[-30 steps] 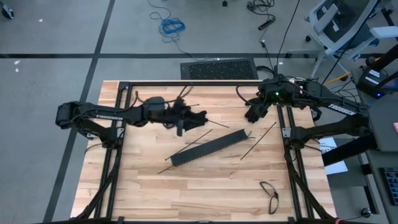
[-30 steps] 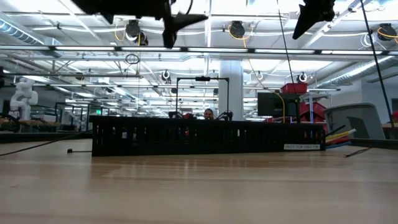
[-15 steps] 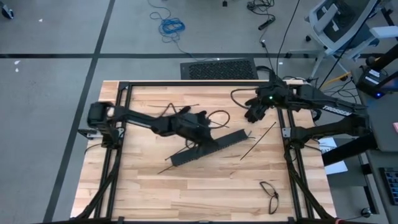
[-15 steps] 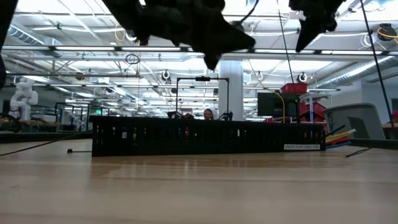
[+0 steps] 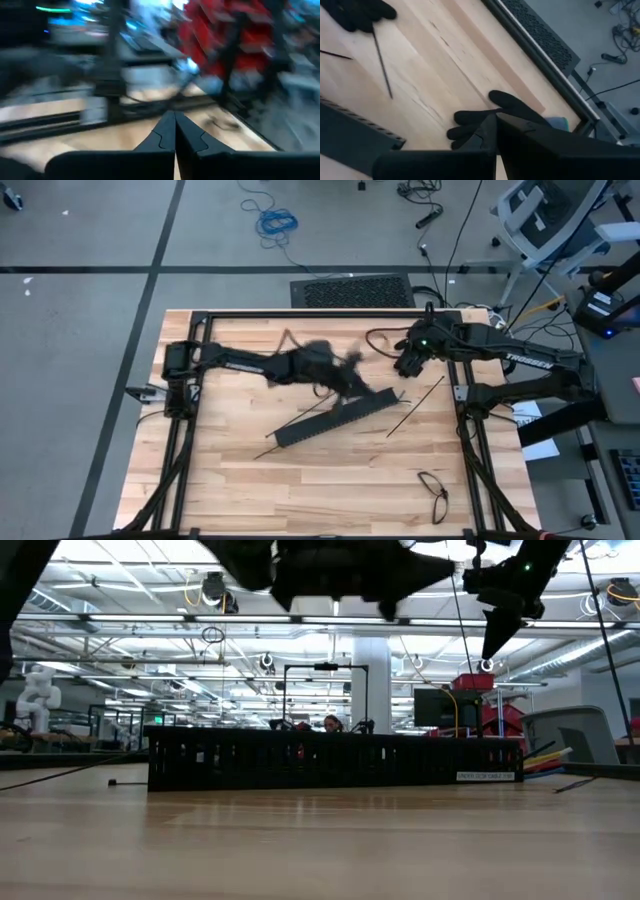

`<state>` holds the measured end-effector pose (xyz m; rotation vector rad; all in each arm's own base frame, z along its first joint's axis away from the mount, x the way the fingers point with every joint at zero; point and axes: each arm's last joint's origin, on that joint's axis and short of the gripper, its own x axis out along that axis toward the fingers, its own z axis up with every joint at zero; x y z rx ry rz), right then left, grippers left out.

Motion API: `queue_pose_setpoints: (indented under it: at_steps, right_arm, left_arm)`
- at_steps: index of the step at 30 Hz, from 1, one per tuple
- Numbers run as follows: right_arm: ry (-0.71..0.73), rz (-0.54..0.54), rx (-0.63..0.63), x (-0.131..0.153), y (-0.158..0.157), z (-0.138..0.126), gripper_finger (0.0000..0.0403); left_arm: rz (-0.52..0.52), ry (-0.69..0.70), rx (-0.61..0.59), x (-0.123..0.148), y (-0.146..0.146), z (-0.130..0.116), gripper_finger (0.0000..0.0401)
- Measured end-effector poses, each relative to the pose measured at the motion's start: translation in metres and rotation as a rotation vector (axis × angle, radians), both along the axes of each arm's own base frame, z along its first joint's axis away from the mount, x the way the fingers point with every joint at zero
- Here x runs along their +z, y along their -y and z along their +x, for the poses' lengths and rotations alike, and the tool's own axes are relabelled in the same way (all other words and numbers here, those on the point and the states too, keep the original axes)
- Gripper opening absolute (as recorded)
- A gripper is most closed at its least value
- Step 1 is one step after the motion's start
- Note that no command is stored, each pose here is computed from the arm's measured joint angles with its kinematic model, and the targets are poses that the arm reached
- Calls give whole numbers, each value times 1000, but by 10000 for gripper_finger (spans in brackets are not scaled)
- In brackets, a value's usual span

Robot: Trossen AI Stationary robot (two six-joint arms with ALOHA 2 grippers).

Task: Ziptie cables
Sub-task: Close the cable duct

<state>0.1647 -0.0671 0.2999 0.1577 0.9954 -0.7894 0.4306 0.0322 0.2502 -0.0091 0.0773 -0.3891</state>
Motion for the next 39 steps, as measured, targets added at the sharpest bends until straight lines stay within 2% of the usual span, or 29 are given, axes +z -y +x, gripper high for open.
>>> queue_pose_setpoints:
  at_steps: [2, 5, 7, 10, 14, 15, 16, 19, 21, 24, 27, 35, 39]
  right_arm:
    - [-9, -9, -2, 0, 4, -2, 0]
    - [-15, -15, -15, 1, 7, -5, 0]
    - [-13, -16, -32, 2, 10, -7, 0]
    - [-13, -18, -46, 2, 12, -9, 0]
    - [-38, -23, -31, 2, 13, -10, 0]
    - [-43, -26, -27, 2, 14, -10, 0]
    - [-48, -33, -25, 2, 14, -10, 0]
    - [-53, -36, -30, 2, 16, -11, 0]
    - [-55, -37, -36, 2, 17, -12, 0]
    - [-63, -39, -33, 2, 19, -13, 0]
    - [-68, -44, -33, 2, 20, -14, 0]
    - [-79, -56, -25, 3, 23, -14, 0]
    - [-82, -59, -17, 3, 23, -14, 0]
  left_arm:
    - [95, -70, -86, 2, 14, 11, 0]
    - [294, -237, -162, -25, 35, 28, 0]
    - [343, -323, -183, -46, 44, 36, 0]
    - [303, -411, -229, -66, 60, 40, 0]
    - [246, -703, -221, -103, 74, 27, 0]
    - [260, -736, -204, -105, 76, 25, 0]
    - [247, -795, -199, -104, 78, 21, 0]
    - [352, -929, -106, -108, 87, 10, 0]
    - [354, -1014, -69, -110, 92, 3, 0]
    - [347, -1087, -37, -111, 100, -4, 0]
    - [401, -1143, -8, -113, 104, -11, 0]
    - [473, -1364, -33, -116, 101, -33, 0]
    - [456, -1433, -35, -104, 100, -47, 0]
